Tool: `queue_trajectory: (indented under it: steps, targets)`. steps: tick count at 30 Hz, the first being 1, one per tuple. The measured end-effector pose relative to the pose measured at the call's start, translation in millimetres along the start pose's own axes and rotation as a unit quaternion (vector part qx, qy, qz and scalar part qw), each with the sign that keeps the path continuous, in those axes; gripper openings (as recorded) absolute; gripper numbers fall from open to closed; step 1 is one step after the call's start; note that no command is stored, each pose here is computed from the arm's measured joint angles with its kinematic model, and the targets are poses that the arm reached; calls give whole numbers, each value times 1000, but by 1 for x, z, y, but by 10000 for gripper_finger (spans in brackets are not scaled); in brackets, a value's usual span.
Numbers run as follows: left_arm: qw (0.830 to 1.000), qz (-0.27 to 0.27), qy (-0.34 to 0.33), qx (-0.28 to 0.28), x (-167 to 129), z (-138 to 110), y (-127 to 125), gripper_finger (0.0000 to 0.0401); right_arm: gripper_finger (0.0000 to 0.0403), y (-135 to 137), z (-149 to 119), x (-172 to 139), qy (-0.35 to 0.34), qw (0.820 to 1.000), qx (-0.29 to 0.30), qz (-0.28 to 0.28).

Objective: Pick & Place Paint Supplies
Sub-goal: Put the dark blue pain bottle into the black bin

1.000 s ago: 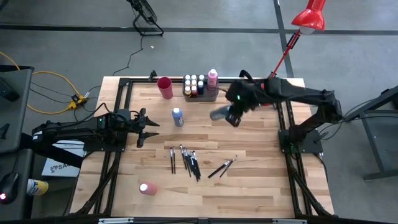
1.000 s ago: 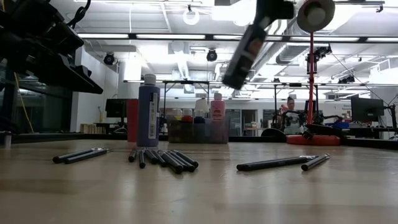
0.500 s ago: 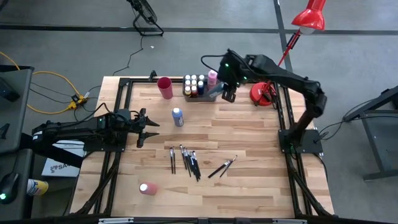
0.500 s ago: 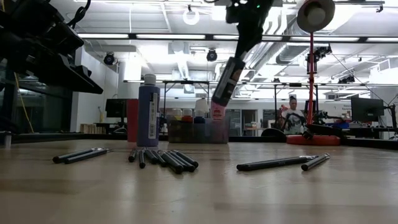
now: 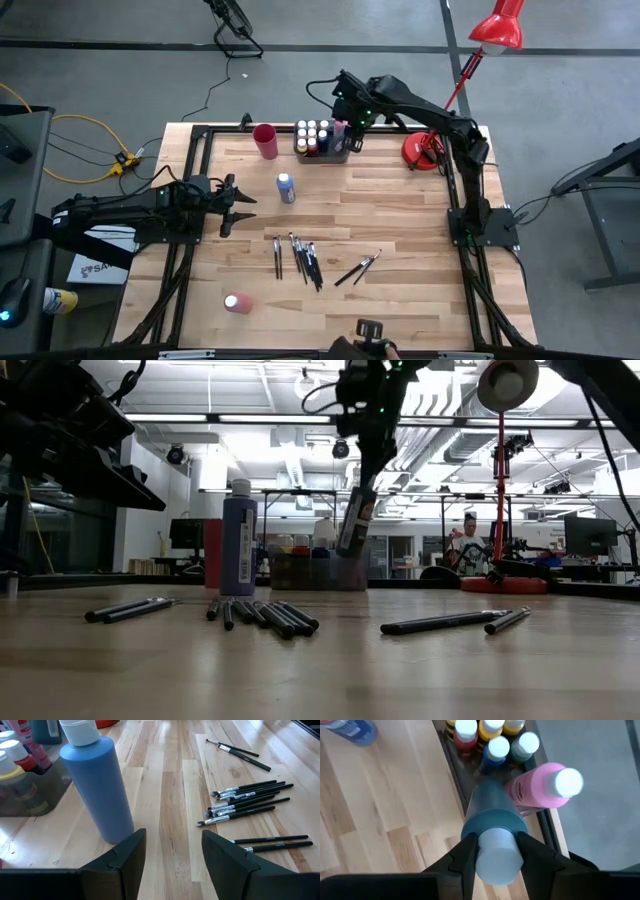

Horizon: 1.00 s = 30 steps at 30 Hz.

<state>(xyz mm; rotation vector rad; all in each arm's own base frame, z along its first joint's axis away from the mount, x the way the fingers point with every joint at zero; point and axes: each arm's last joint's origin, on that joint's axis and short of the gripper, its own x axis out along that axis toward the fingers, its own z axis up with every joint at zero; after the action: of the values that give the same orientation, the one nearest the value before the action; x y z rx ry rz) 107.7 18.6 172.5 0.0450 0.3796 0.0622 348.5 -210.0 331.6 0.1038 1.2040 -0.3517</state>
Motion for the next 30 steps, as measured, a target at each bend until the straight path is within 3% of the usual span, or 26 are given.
queue_trajectory:
  steps: [14, 21, 30]
  targets:
    - [1000, 0, 0, 0, 0, 0, 0, 186, 123, -11, 2, 43, 52, 998, 9, -17]
    - [1000, 0, 0, 0, 0, 0, 0, 186, 120, -16, 2, 49, 51, 999, 4, -12]
    - [1000, 0, 0, 0, 0, 0, 0, 186, 149, -19, 7, 52, 31, 999, 0, -30]
